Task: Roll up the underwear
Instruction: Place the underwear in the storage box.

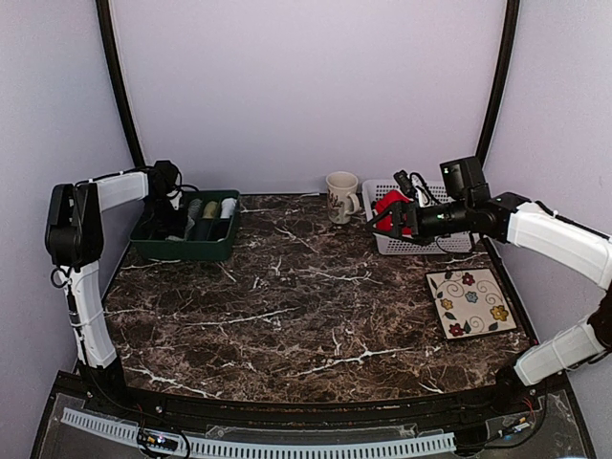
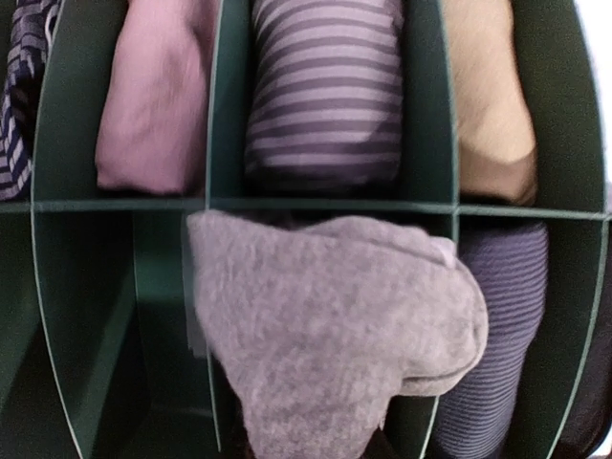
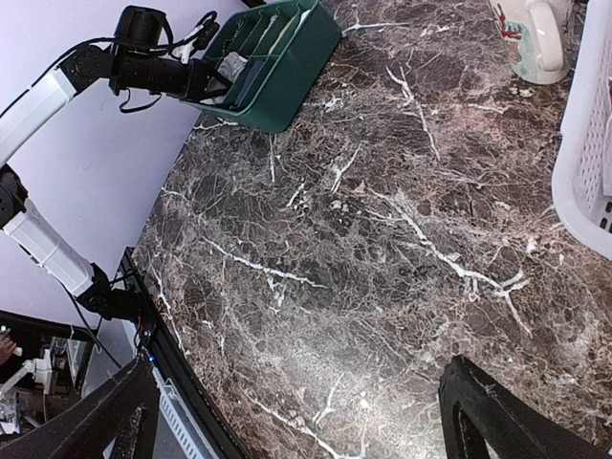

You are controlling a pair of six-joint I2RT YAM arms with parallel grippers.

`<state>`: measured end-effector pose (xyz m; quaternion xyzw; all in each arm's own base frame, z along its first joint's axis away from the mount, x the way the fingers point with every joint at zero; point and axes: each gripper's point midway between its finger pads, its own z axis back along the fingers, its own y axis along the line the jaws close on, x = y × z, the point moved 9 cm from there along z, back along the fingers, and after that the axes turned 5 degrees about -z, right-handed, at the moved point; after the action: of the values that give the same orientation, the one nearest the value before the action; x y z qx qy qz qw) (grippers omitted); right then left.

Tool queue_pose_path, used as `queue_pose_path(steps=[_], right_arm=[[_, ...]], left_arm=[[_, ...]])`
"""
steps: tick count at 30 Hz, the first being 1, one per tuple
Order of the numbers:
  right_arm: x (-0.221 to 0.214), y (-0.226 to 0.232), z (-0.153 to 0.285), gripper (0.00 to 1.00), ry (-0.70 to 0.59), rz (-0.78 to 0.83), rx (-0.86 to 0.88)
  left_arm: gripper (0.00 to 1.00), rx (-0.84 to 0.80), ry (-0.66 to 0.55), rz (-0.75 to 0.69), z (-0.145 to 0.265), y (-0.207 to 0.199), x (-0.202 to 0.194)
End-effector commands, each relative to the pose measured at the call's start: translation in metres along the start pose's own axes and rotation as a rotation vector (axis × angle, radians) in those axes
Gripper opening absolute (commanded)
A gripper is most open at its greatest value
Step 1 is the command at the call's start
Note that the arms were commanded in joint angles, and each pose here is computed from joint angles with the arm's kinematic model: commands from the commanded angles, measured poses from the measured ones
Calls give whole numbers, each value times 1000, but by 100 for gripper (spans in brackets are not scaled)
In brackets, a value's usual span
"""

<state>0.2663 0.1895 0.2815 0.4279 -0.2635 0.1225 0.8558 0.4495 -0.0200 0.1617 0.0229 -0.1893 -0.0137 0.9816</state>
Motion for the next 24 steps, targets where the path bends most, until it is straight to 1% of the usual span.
queue_pose_path(steps=[1, 5, 11, 12, 15, 16, 18, 24], right_arm=[[13, 8, 4, 100, -41, 42, 31], [13, 9, 4, 100, -42, 37, 39], [12, 9, 5, 100, -35, 31, 47], [12, 11, 6, 100, -37, 33, 49], [12, 12, 9, 100, -41, 37, 40], [12, 13, 10, 100, -45, 38, 38], [12, 13, 12, 100, -53, 41, 37], [12, 13, 11, 100, -55, 42, 46]], left_arm=[[0, 133, 186, 30, 11, 18, -36], [0, 132, 233, 32, -6, 17, -44], [0, 8, 187, 36, -32, 5, -32], [6, -5, 191, 33, -34, 4, -31], [35, -28, 197, 29, -29, 3, -30], [41, -30, 194, 29, -26, 3, -30], [47, -33, 181, 27, -18, 3, -28], [53, -52, 117, 22, 14, 3, -15]])
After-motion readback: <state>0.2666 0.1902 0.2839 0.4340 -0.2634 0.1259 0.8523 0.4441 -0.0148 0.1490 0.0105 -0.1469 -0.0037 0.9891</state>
